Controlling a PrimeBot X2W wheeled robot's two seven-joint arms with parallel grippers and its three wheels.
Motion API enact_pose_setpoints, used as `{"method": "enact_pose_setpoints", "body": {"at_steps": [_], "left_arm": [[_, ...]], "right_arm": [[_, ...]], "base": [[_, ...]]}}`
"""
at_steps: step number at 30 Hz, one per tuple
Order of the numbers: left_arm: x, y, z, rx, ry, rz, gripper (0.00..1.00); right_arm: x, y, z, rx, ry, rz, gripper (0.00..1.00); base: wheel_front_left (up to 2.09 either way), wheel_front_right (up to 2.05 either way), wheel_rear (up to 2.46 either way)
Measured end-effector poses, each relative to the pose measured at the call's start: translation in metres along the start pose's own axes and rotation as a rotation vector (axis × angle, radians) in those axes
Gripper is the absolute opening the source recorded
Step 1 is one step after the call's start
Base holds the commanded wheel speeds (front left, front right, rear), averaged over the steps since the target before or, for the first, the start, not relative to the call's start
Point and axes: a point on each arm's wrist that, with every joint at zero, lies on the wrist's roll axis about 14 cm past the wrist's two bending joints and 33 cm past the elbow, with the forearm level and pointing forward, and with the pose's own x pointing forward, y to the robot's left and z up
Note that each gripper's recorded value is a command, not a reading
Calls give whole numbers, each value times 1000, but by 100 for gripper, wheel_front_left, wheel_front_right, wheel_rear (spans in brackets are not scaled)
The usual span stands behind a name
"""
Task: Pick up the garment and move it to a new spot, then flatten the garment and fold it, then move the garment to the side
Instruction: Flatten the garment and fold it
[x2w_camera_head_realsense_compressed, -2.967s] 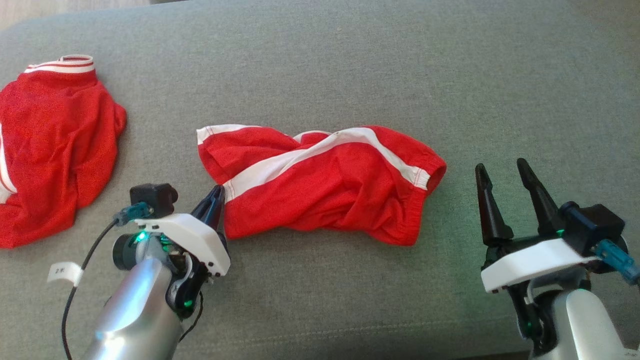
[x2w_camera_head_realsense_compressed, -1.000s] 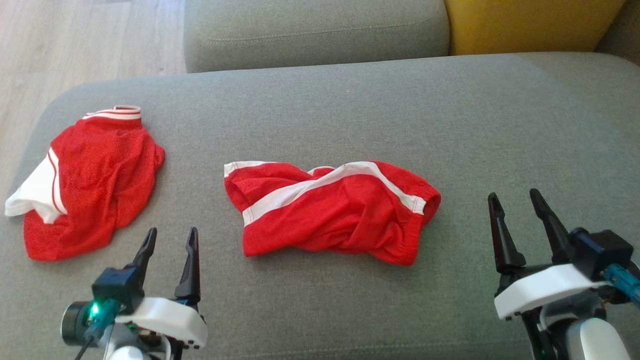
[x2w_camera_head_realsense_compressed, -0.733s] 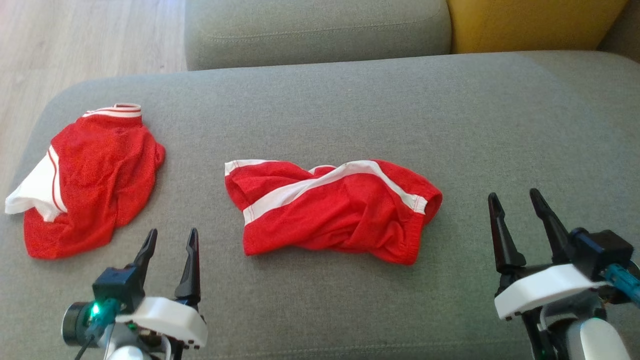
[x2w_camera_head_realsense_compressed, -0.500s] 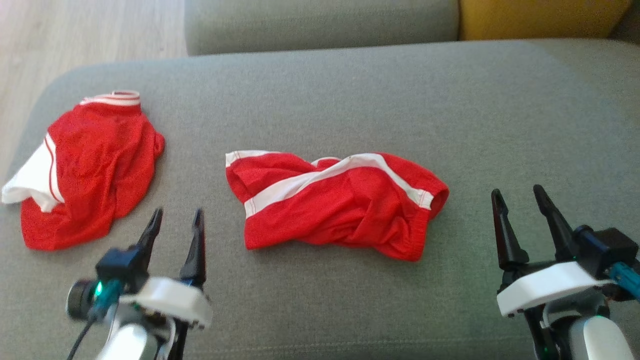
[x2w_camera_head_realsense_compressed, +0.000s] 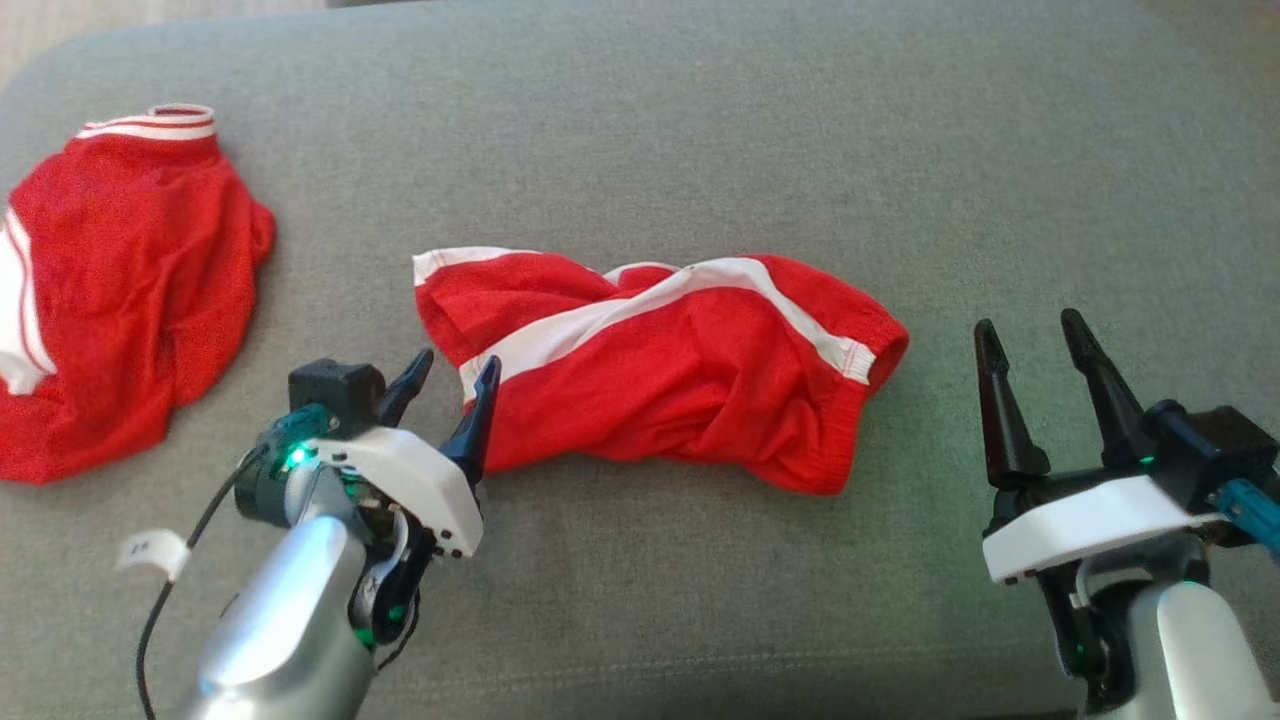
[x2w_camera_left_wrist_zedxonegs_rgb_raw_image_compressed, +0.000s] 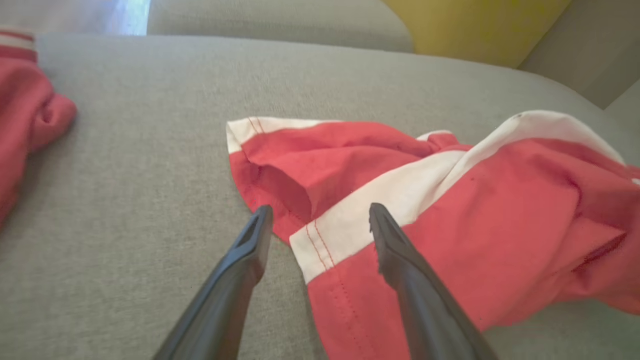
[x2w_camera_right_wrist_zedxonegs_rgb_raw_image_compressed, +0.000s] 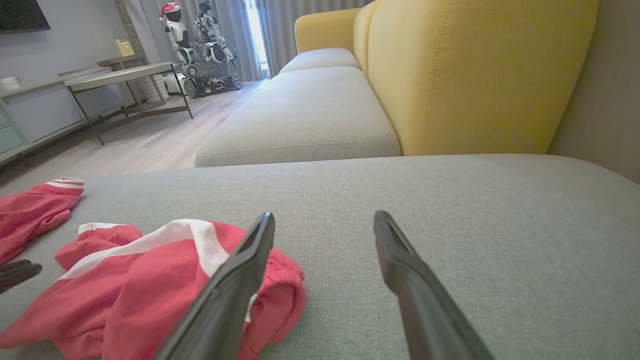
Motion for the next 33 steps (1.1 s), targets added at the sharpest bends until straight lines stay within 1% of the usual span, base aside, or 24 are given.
{"method": "enact_pose_setpoints", "body": {"at_steps": [7, 12, 13, 14, 15, 16, 17, 21, 26, 30, 33], "left_arm": [[11, -7, -25, -33, 96, -44, 100], [11, -5, -35, -36, 121, -42, 100], [12, -5, -36, -34, 118, -43, 93], [12, -5, -35, -33, 116, -43, 73], [13, -5, -35, -31, 117, -44, 47], [14, -4, -34, -28, 112, -43, 13], [14, -4, -34, -23, 110, -44, 0], [15, -7, -30, 10, 78, -57, 0], [14, -4, -23, 46, 38, -38, 0], [14, -1, -2, 91, -41, -22, 0], [13, -1, 16, 116, -105, -16, 0]], "right_arm": [[-2, -7, -9, 3, 23, -22, 100], [-2, -9, -10, 4, 21, -26, 100], [-1, -9, -10, 5, 21, -26, 100], [0, -9, -9, 4, 18, -26, 100], [1, -9, -8, 4, 15, -25, 100], [1, -9, -8, 4, 15, -25, 100], [1, -9, -8, 4, 16, -25, 100], [1, -9, -10, 5, 21, -25, 100], [1, -8, -10, 5, 21, -23, 100], [2, -5, -15, 8, 42, -13, 100], [3, 7, -28, 22, 99, 22, 100]], "base": [[0, 0, 0], [0, 0, 0], [0, 0, 0], [0, 0, 0], [0, 0, 0], [0, 0, 0], [0, 0, 0], [0, 0, 0], [0, 0, 0], [0, 0, 0], [0, 0, 0]]}}
